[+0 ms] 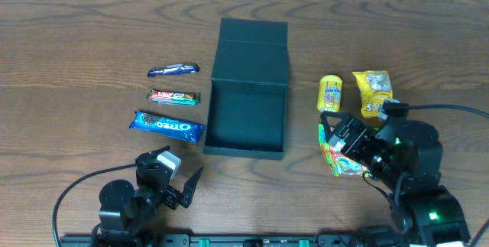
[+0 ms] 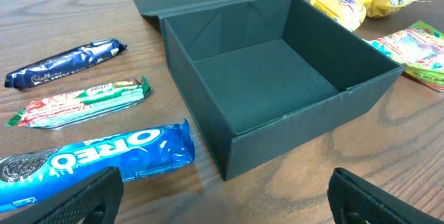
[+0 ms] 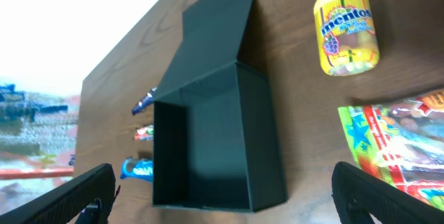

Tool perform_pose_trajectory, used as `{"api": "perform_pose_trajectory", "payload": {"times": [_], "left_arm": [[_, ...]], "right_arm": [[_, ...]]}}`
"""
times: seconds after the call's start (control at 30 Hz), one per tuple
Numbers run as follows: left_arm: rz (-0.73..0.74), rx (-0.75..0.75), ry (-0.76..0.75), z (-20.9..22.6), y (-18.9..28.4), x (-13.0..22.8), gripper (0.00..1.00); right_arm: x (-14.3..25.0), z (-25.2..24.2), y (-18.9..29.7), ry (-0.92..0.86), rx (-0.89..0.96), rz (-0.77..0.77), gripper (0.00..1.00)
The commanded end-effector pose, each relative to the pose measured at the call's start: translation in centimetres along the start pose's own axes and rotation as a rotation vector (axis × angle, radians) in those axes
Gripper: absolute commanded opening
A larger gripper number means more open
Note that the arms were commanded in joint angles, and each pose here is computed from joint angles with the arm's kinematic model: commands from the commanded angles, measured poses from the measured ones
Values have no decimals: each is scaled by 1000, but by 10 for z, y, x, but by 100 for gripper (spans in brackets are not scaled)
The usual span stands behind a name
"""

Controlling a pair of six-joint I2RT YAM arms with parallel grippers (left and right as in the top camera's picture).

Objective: Pack container
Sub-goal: 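Reach the right gripper to the green Haribo bag and grasp it, then carry the Haribo bag left and lower it into the black box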

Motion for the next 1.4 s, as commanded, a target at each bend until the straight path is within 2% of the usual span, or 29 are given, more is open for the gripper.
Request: {"api": "perform_pose_trajectory", "payload": {"times": [0.0,0.2,0.43,0.7,0.9,1.03,1.1,1.23,1.3,1.37], "left_arm": [[11,12,12,0,-3,6,95],[11,12,12,0,-3,6,95],[11,12,12,0,-3,6,95],[11,12,12,0,-3,6,95],[11,12,12,0,-3,6,95],[11,12,12,0,-3,6,95],[11,12,12,1,-3,6,95],[11,12,12,0,-3,6,95],[11,12,12,0,-3,6,95],[11,12,12,0,-3,6,95]], "right_arm": [[2,-15,-3,-159,90,16,99],[41,-60,-30,-430,375,223,99],[71,-100,-66,-576,585,407,96],[78,-138,-87,-596,724,422,93],[84,-148,-99,-600,754,442,91],[88,-154,-109,-604,760,452,75],[90,-157,-111,-606,768,461,55],[93,-158,-111,-607,777,473,23],[94,-158,-110,-609,782,480,1],[97,-157,-108,-616,784,498,1]]}}
Point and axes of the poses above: each gripper's point midway between its finger pads, its own y axis back along the fingers, its own z axis along the line the jaws close on, x = y × z, the point moved 3 cm from there along y, back along the fingers, and after that the axes turned 15 degrees about y, right-handed, at the moved point
